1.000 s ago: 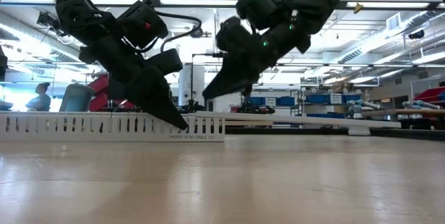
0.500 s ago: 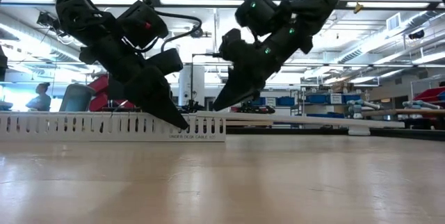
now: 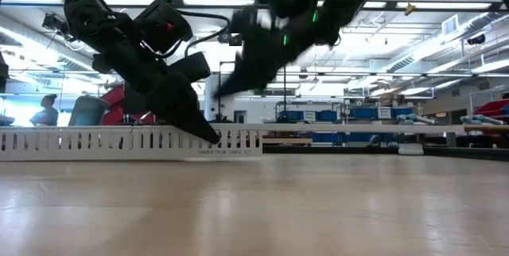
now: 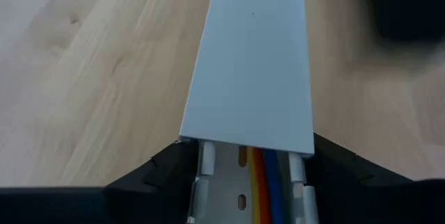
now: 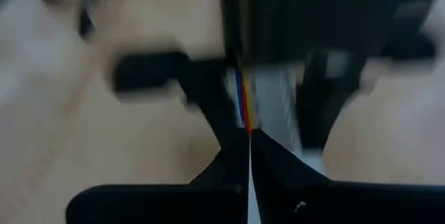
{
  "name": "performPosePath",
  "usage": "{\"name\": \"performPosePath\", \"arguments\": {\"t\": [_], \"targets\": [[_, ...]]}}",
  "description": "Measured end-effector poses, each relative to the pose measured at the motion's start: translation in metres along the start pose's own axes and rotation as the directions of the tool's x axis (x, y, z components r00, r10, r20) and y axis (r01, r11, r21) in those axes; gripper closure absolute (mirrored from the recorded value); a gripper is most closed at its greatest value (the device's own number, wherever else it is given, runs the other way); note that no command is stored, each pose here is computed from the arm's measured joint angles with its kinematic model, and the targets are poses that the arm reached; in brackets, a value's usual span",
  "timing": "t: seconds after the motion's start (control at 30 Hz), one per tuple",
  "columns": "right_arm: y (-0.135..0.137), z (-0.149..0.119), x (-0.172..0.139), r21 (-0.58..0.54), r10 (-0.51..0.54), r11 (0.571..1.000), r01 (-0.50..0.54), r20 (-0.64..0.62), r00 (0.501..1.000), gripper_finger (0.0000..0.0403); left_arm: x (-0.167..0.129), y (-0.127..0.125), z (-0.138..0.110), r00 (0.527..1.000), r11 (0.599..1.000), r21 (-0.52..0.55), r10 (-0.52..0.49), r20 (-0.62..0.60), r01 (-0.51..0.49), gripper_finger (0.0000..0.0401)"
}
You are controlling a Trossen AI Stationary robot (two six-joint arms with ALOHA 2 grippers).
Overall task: Ziptie cables
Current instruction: Close the white cable duct using the cover
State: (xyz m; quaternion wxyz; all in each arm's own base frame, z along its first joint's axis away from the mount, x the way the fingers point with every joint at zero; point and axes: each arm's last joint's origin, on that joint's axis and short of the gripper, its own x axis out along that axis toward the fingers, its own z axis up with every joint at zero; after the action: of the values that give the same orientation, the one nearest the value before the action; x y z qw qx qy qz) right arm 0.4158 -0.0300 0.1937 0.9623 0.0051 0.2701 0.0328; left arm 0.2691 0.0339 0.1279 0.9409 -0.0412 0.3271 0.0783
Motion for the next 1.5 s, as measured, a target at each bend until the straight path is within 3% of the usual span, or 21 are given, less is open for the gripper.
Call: {"name": "performPosePath", "arguments": {"t": [0.1, 0.3, 0.43, 0.67, 0.87, 1.1, 1.3, 1.5], "targets": [[0.007, 0.014, -0.023, -0.038, -0.025, 0.999, 0.026, 0.050, 0.998, 0.0403, 0.000, 0.000, 0.001, 1.000, 1.000, 0.001, -0.001, 0.006, 0.001, 0.0197], [0.009, 0.009, -0.069, -0.018, -0.147, 0.989, 0.148, 0.041, 0.988, 0.0403, 0.002, 0.000, 0.006, 0.998, 1.000, 0.023, 0.004, 0.070, -0.006, 0.0197], [0.011, -0.014, -0.092, 0.037, -0.200, 0.979, 0.199, 0.005, 0.980, 0.0403, 0.006, 0.000, 0.006, 0.998, 1.000, 0.022, 0.005, 0.070, -0.006, 0.0188], [0.016, -0.048, -0.119, 0.165, -0.238, 0.959, 0.231, 0.027, 0.971, 0.0403, 0.013, -0.002, 0.013, 0.997, 1.000, 0.020, -0.023, 0.070, 0.021, 0.0132], [0.016, -0.065, -0.116, 0.216, -0.238, 0.948, 0.233, -0.005, 0.971, 0.0403, 0.001, -0.002, 0.024, 0.995, 0.999, 0.029, -0.042, 0.087, 0.040, 0.0113], [0.015, -0.063, -0.113, 0.225, -0.238, 0.947, 0.227, 0.021, 0.971, 0.0403, -0.019, -0.001, 0.016, 0.998, 0.999, 0.043, -0.007, -0.059, 0.010, 0.0120], [0.015, -0.060, -0.107, 0.237, -0.234, 0.948, 0.214, 0.057, 0.971, 0.0403, -0.022, 0.000, -0.003, 0.988, 1.000, 0.001, -0.016, -0.156, 0.016, 0.0123], [0.011, -0.062, -0.073, 0.224, -0.181, 0.957, 0.183, -0.027, 0.983, 0.0403, -0.025, -0.003, -0.026, 0.982, 0.996, -0.079, -0.043, -0.183, 0.029, 0.0123]]}}
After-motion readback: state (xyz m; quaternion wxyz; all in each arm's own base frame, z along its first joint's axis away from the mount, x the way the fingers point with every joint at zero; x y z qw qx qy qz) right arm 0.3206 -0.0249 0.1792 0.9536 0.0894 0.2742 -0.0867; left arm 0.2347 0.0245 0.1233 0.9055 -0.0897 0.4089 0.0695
